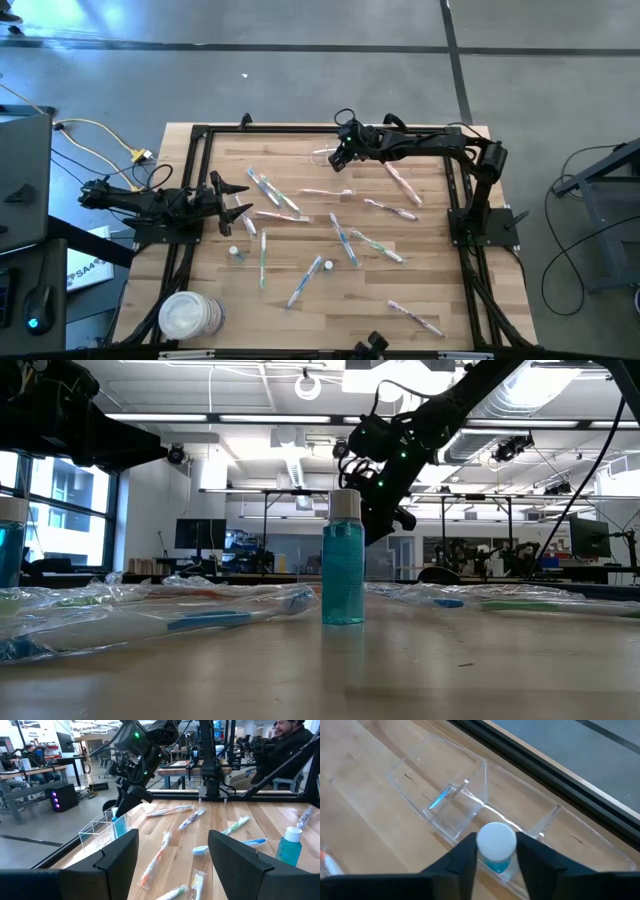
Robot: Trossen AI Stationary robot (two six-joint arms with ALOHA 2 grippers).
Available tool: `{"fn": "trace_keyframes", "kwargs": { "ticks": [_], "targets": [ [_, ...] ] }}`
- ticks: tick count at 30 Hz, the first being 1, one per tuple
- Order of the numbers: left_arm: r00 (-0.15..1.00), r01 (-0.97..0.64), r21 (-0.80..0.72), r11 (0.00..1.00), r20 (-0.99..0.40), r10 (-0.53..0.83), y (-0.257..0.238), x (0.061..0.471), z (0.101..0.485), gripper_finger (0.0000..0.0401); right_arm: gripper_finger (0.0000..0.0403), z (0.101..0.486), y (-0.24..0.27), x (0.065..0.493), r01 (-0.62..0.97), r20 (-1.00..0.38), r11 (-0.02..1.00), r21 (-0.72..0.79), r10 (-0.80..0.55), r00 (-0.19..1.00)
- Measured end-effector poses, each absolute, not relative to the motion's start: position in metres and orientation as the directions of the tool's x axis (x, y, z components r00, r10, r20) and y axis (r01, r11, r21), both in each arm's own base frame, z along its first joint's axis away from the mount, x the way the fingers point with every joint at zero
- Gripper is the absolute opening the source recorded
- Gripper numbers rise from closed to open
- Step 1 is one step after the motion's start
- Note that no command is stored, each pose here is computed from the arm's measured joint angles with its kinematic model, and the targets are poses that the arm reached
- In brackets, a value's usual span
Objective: Pick & Place toothbrushing station
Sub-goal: Put the top blue mouthwash into the transparent organizer
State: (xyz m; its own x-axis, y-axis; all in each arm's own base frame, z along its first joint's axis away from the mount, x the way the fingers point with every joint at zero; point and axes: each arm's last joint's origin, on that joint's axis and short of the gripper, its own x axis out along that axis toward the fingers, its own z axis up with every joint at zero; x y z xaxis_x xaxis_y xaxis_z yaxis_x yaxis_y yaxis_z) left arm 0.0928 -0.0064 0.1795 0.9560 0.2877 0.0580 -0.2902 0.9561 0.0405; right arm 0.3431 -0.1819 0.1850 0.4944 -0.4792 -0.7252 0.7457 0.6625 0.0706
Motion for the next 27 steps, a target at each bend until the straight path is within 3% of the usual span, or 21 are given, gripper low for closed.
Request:
{"fn": "trace_keyframes", "kwargs": {
  "ticks": [5,21,27],
  "targets": [
    [0.956,-0.290,0.043,0.956,0.053,0.288,-0.006,0.093,0.179,0.0239,0.0170,0.185,-0.182,0.343,0.744,-0.725,0.665,0.068,-0.479,0.495],
    [0.956,-0.290,0.046,0.956,0.049,0.288,-0.006,0.093,0.179,0.0239,0.0173,0.190,-0.179,0.347,0.745,-0.687,0.666,0.042,-0.522,0.505],
    [0.956,-0.291,0.046,0.956,0.048,0.288,-0.006,0.093,0.178,0.0239,0.0173,0.211,-0.172,0.344,0.747,-0.638,0.665,-0.011,-0.580,0.507]
  ]
}}
